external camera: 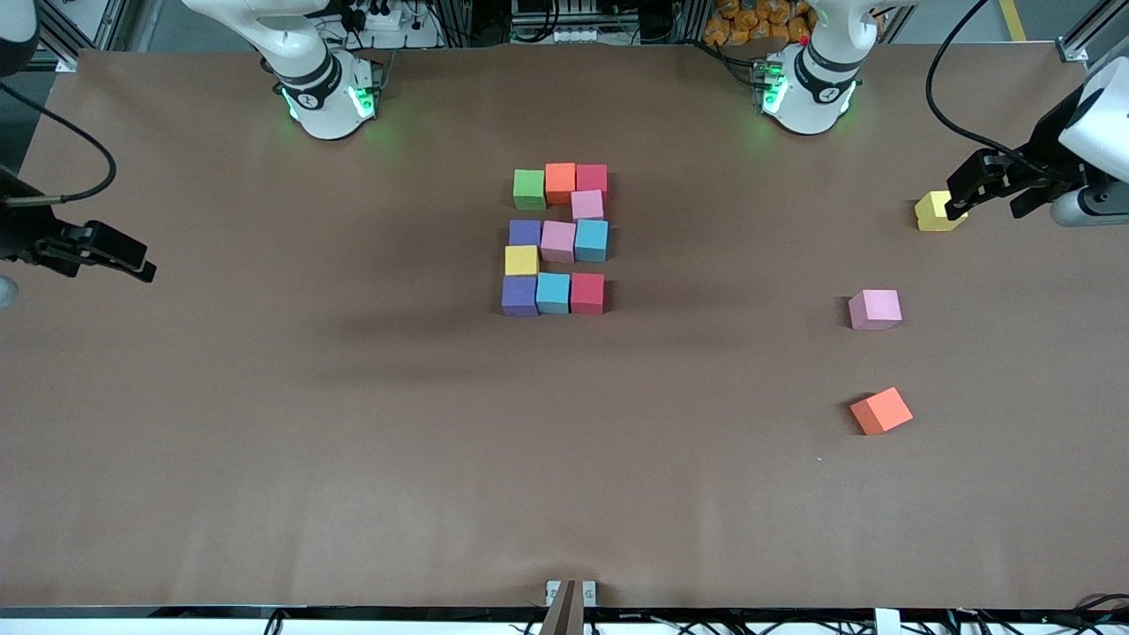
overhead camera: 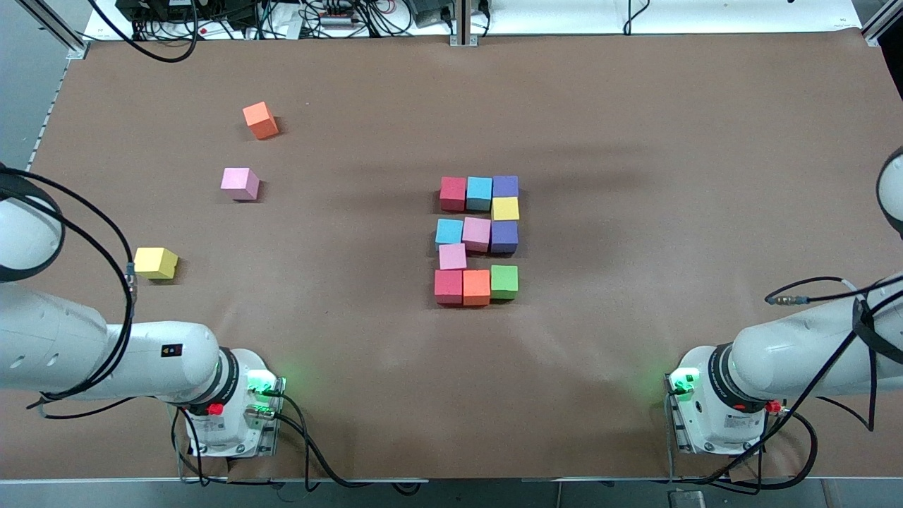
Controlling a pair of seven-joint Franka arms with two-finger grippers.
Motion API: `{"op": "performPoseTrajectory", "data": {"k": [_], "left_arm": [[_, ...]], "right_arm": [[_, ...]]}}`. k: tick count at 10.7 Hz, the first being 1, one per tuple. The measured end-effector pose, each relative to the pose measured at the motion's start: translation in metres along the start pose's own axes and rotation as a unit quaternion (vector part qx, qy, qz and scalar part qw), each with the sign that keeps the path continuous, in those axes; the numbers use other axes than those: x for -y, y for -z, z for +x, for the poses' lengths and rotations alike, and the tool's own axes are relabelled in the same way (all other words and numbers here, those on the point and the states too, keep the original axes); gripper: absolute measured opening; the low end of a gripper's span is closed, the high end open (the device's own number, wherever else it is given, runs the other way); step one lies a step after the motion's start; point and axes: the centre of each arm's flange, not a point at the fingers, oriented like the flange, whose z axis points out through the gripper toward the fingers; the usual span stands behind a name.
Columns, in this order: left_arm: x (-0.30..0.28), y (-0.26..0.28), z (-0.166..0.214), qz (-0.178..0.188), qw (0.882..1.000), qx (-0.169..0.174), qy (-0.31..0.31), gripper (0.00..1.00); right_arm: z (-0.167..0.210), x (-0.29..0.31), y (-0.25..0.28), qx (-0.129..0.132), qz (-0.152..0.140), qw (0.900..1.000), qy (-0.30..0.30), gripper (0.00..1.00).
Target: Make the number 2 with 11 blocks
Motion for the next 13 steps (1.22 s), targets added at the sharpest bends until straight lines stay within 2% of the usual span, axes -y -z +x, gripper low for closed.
{"op": "performPoseTrajectory", "data": {"k": [4,5,8,13], "left_arm": [[0.0,-0.001,0.0,0.002,1.0,0.0,0.001,0.77],[0.0,-0.001,0.0,0.002,1.0,0.0,0.001,0.77],[-0.001,-0.001,0.0,0.002,1.0,0.0,0.0,0.77],[-0.003,-0.001,0.0,0.002,1.0,0.0,-0.003,0.77]], "right_arm": [[-0.029,0.003,-0.001,-0.008,0.001,1.0,0.005,1.0],[-0.03,0.006,-0.002,-0.005,0.001,1.0,0.008,1.0],[-0.041,0.011,-0.005,0.031,-0.004,0.999,0.013,1.0],[-0.043,0.011,-0.003,0.032,-0.004,0.999,0.013,1.0]]}}
